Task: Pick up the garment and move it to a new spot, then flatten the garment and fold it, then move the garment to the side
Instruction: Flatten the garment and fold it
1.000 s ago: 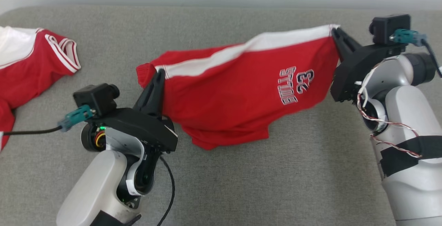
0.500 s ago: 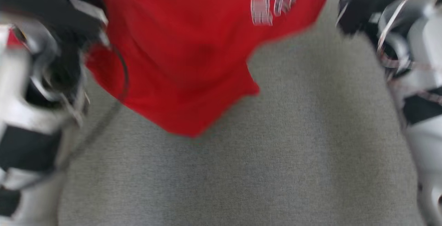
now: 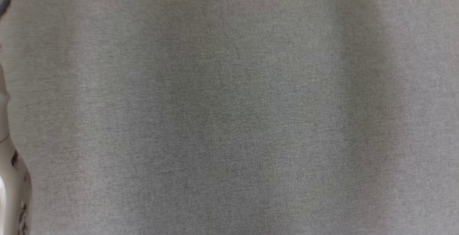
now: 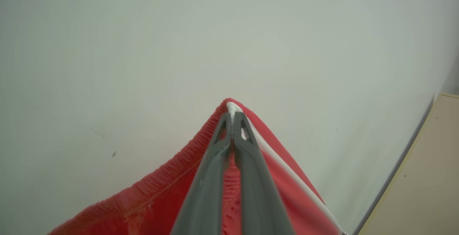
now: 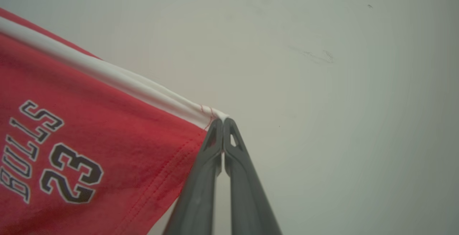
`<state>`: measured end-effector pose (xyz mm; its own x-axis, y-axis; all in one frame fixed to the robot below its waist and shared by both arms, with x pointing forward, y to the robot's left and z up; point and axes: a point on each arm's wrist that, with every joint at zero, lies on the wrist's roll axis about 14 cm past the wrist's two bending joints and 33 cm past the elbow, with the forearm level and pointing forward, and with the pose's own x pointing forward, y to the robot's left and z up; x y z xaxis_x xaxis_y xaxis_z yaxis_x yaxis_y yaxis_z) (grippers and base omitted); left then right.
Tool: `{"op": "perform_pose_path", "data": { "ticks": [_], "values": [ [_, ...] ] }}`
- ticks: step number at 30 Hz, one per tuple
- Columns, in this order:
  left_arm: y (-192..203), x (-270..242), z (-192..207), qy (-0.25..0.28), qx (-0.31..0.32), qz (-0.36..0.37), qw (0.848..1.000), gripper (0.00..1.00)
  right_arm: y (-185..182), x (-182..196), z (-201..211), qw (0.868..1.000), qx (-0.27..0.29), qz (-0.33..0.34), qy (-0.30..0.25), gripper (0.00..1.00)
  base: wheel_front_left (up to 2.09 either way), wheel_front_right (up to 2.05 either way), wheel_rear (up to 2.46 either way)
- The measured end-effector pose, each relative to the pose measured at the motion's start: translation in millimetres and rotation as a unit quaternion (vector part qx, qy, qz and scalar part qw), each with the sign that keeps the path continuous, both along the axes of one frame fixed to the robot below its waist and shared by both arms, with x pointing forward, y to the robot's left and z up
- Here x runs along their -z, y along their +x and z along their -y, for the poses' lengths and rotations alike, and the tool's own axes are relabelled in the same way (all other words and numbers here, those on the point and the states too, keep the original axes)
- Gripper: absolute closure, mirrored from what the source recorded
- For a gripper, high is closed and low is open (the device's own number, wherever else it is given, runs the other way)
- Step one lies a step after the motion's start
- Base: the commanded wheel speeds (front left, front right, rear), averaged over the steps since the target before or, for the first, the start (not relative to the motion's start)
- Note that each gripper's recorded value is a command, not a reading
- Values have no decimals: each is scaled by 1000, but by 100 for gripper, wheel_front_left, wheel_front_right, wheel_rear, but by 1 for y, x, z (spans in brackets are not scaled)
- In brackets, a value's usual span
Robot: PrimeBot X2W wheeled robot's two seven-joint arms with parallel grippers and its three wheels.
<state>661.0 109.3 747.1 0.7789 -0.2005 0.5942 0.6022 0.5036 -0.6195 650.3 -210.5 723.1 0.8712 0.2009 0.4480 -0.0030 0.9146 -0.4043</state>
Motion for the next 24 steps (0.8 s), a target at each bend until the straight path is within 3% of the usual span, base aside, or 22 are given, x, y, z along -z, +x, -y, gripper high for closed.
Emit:
{"op": "perform_pose_path", "data": {
  "ticks": [6, 12, 13, 19, 24],
  "values": [
    [3, 17, 0, -7, 2, 0, 1000, 100, 8, 13, -3, 999, 10, 0, -44, 100, 0, 0, 0],
    [-5, 127, 9, 13, 18, -113, 993, 100, 13, 125, -25, 988, -28, -130, -82, 100, 0, 0, 0],
    [-5, 127, 9, 13, 18, -113, 993, 100, 13, 125, -25, 988, -28, -130, -82, 100, 0, 0, 0],
    [-62, 199, 7, 51, 15, -174, 983, 100, -21, 152, -22, 984, -60, -166, -31, 100, 0, 0, 0],
    [-126, 245, 18, 143, 32, -213, 966, 100, -74, 182, -23, 971, -80, -223, -5, 100, 0, 0, 0]
  ]
}}
